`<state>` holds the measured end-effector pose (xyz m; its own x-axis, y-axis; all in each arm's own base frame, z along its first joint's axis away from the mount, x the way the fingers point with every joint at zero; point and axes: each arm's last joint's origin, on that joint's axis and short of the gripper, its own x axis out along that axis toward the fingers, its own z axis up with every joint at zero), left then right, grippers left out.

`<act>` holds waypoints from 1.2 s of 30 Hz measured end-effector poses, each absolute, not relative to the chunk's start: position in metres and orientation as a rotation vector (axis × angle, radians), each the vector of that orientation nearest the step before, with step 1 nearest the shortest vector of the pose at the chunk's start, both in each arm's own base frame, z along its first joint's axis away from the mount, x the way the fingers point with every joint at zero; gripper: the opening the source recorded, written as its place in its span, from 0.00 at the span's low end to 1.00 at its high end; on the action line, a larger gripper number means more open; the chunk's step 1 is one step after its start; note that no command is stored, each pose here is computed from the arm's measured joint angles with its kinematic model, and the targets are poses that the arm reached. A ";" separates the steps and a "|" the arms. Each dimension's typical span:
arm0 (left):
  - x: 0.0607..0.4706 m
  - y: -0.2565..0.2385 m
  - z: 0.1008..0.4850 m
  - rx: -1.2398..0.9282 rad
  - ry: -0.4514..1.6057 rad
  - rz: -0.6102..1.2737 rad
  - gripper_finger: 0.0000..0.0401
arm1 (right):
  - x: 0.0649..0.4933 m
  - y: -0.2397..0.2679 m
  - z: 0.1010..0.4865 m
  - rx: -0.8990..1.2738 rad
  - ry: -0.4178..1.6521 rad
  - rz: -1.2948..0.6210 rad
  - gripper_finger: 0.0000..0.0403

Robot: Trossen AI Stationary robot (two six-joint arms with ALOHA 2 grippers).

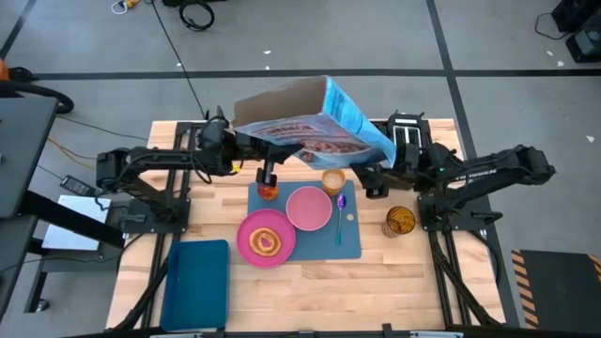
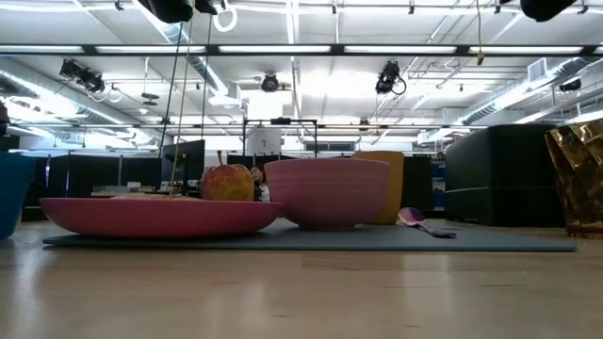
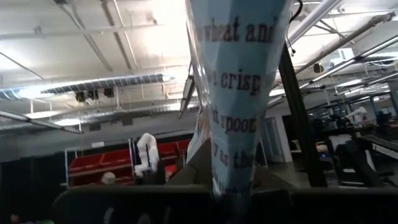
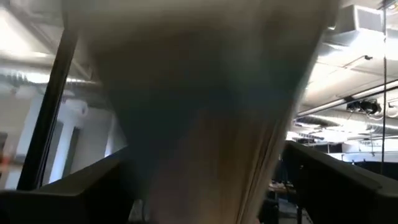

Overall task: Arrange a breakfast setting
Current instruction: Pour the cereal from the blue cereal box into the pink bowl

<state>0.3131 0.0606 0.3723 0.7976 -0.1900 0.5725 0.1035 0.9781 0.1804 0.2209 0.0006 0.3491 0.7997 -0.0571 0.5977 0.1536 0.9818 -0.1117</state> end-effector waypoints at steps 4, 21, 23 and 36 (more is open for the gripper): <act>0.314 0.060 0.371 0.134 -0.649 -0.190 0.03 | 0.222 -0.002 0.352 -0.139 -0.650 -0.120 0.93; 0.318 0.058 0.368 0.079 -0.611 -0.199 0.04 | 0.223 -0.001 0.353 -0.163 -0.712 -0.029 0.46; 0.318 0.058 0.367 0.076 -0.597 -0.211 0.07 | 0.222 -0.001 0.353 -0.166 -0.714 -0.020 0.40; 0.296 0.054 0.377 0.173 -0.376 -0.301 0.49 | 0.185 0.010 0.367 -0.175 -0.573 -0.012 0.31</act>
<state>0.2961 0.0536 0.3772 0.8864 -0.3198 0.3347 0.2560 0.9411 0.2209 0.1848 0.0099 0.3669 0.8404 0.0377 0.5406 0.0598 0.9850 -0.1616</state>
